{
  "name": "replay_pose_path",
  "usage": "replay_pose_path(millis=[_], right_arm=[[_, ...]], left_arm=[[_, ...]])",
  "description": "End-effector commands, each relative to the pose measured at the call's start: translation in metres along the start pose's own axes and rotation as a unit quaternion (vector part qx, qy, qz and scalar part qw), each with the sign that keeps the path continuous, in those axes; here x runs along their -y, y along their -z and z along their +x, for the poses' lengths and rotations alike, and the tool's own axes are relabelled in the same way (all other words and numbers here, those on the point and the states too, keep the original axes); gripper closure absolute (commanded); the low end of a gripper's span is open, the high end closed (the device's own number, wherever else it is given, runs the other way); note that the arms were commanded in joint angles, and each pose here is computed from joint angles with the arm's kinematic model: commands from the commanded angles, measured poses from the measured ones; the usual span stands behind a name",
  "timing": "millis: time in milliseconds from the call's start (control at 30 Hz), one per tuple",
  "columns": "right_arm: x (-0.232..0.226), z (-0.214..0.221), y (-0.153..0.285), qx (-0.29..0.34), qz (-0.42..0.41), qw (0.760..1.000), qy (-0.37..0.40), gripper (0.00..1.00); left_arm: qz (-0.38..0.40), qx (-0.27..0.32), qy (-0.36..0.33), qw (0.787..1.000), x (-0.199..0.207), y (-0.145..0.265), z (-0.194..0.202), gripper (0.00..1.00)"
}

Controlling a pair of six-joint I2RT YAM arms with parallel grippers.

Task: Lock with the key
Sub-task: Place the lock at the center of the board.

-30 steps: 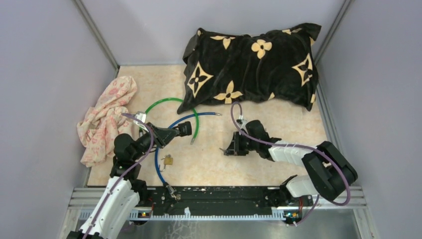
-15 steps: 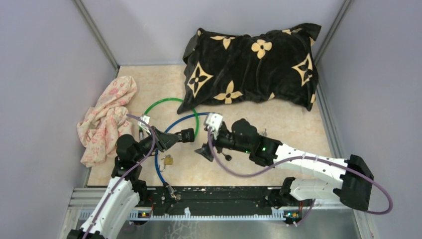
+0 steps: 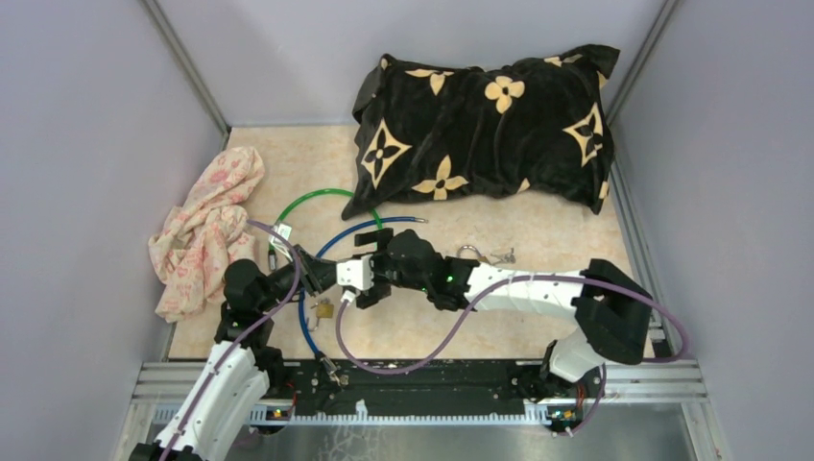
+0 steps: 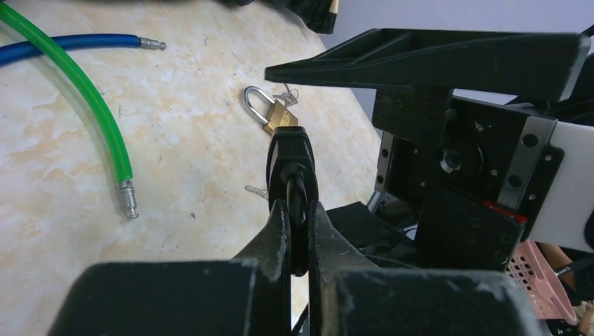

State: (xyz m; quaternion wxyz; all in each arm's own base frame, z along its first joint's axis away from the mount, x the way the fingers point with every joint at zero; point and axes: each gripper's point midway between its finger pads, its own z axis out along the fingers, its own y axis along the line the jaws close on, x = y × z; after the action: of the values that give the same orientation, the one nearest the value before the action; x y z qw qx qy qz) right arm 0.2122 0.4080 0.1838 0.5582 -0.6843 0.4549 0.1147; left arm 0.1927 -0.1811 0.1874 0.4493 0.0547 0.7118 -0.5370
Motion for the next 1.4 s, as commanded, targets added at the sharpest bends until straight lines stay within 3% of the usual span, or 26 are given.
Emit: replay_pose_path(millis=[0, 100, 267, 300, 333, 367, 433, 500, 633, 700, 767, 833, 900, 1000, 1033, 1067, 1233, 1367], right_arm=[[0.031, -0.025, -0.017, 0.019, 0.035, 0.999, 0.029, 0.10], [0.040, -0.017, -0.022, -0.009, 0.055, 0.998, 0.015, 0.54], [0.041, -0.008, -0.007, -0.022, 0.072, 0.997, -0.013, 0.93], [0.040, -0.007, -0.001, -0.026, 0.071, 0.996, -0.037, 0.95], [0.037, -0.004, 0.005, -0.034, 0.068, 0.995, -0.065, 0.96], [0.033, 0.002, 0.011, -0.046, 0.062, 0.992, -0.098, 0.95], [0.011, 0.022, 0.021, -0.088, 0.035, 0.979, -0.180, 0.95], [-0.024, 0.043, 0.029, -0.152, -0.014, 0.949, -0.277, 0.95], [-0.102, 0.079, 0.053, -0.310, -0.081, 0.846, -0.426, 0.91], [-0.126, 0.090, 0.063, -0.354, -0.079, 0.810, -0.461, 0.85], [-0.136, 0.099, 0.070, -0.374, -0.059, 0.797, -0.470, 0.80], [-0.141, 0.100, 0.070, -0.371, -0.055, 0.792, -0.482, 0.76], [-0.146, 0.104, 0.070, -0.378, -0.056, 0.788, -0.482, 0.64], [-0.145, 0.115, 0.076, -0.414, -0.044, 0.780, -0.466, 0.36], [-0.141, 0.117, 0.078, -0.423, -0.033, 0.779, -0.460, 0.15], [-0.135, 0.117, 0.080, -0.427, -0.024, 0.781, -0.456, 0.04], [-0.090, 0.083, 0.057, -0.351, 0.005, 0.818, -0.455, 0.02], [-0.060, 0.029, 0.001, -0.221, -0.038, 0.863, -0.453, 0.06]], left_arm=[[0.040, 0.020, -0.036, 0.998, 0.023, -0.001, -0.017, 1.00], [0.045, 0.021, -0.037, 0.998, 0.026, 0.000, -0.018, 1.00], [0.035, 0.028, -0.030, 0.999, 0.020, 0.000, -0.017, 0.98], [0.023, 0.034, -0.021, 0.999, 0.015, 0.000, -0.017, 0.72], [0.006, 0.045, -0.012, 0.999, 0.009, -0.001, -0.020, 0.37], [-0.011, 0.055, -0.005, 0.998, 0.004, -0.001, -0.023, 0.07], [-0.036, 0.078, -0.011, 0.996, -0.005, 0.000, -0.030, 0.01], [-0.061, 0.102, -0.017, 0.993, -0.013, 0.003, -0.038, 0.01], [-0.130, 0.148, -0.007, 0.980, -0.036, 0.011, -0.051, 0.01], [-0.154, 0.165, -0.008, 0.974, -0.044, 0.015, -0.058, 0.01], [-0.165, 0.170, -0.015, 0.971, -0.048, 0.018, -0.060, 0.01], [-0.173, 0.173, -0.013, 0.970, -0.049, 0.019, -0.062, 0.01], [-0.176, 0.174, -0.012, 0.969, -0.049, 0.020, -0.064, 0.01], [-0.179, 0.180, -0.017, 0.967, -0.045, 0.022, -0.071, 0.01], [-0.182, 0.183, -0.019, 0.966, -0.044, 0.022, -0.074, 0.01], [-0.183, 0.187, -0.024, 0.965, -0.043, 0.023, -0.078, 0.01], [-0.227, 0.209, -0.044, 0.950, -0.046, 0.033, -0.100, 0.01], [-0.340, 0.289, -0.056, 0.893, -0.067, 0.075, -0.138, 0.01]])
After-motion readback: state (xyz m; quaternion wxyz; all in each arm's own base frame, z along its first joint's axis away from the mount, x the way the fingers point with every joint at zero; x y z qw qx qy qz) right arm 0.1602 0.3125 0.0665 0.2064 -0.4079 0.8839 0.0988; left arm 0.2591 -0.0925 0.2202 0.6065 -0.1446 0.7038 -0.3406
